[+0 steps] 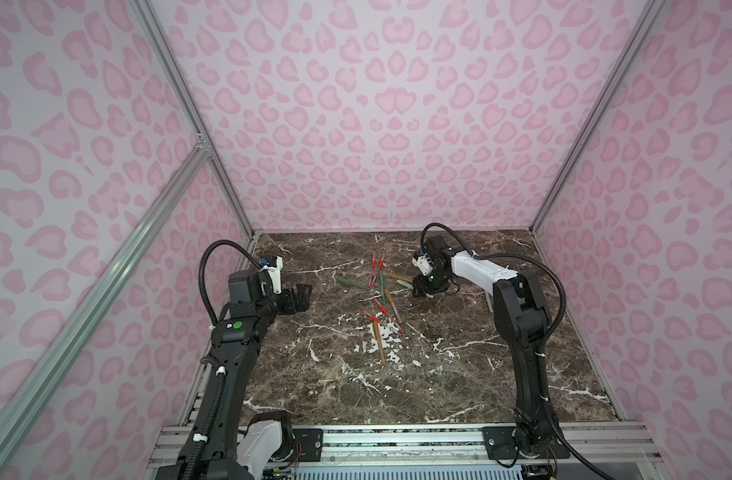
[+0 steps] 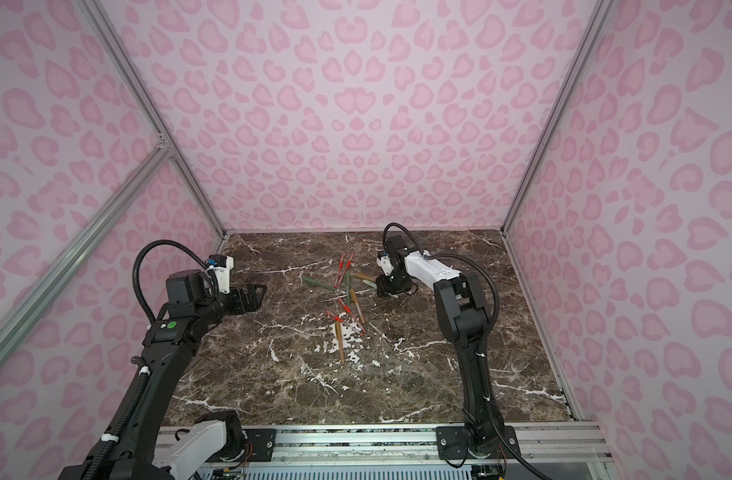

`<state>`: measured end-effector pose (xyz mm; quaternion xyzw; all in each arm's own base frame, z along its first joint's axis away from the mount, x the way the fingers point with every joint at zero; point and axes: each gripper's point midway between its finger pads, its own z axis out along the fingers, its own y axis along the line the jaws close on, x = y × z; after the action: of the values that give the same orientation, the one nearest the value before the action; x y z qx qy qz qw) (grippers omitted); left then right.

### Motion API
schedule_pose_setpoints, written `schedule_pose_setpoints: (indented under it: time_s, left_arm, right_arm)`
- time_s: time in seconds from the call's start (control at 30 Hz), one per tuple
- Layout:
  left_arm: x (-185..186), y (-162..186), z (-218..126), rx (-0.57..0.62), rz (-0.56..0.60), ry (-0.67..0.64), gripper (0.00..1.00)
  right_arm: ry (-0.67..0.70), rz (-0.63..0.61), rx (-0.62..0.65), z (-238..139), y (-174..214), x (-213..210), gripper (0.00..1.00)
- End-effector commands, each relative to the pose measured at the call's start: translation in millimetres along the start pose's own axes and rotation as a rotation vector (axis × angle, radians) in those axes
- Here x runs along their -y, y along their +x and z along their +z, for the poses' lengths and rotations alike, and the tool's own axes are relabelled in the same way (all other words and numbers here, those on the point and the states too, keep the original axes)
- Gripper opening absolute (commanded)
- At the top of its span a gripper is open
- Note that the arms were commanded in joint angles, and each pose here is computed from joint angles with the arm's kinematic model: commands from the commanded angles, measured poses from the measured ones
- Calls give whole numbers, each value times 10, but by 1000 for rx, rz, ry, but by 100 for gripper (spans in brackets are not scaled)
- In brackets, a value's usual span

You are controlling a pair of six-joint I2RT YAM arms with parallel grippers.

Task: Open the pen caps
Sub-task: 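Reach the right gripper to a second mint-green pen and grasp it, then lift the second pen toward the left gripper while the left gripper grasps its cap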

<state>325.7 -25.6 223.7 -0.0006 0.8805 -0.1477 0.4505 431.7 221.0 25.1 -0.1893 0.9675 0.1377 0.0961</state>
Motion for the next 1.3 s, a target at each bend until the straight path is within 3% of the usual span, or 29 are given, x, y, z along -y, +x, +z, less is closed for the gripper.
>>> schedule_pose_setpoints:
  time_s: [0.0,0.6,1.03,1.27]
  left_arm:
    - [15,-55,-8,17,7,7,98]
    - [22,-60,-28,32,13,11,98]
    - [28,-74,-29,33,7,13,98]
    - [126,-72,-30,28,0,70,98]
  right_arm:
    - [28,5,-76,99,249,-34,57]
    - [104,8,-122,300,125,-35,34]
    - [139,-8,-164,358,422,-40,16]
    - [110,-2,-123,186,555,-173,9]
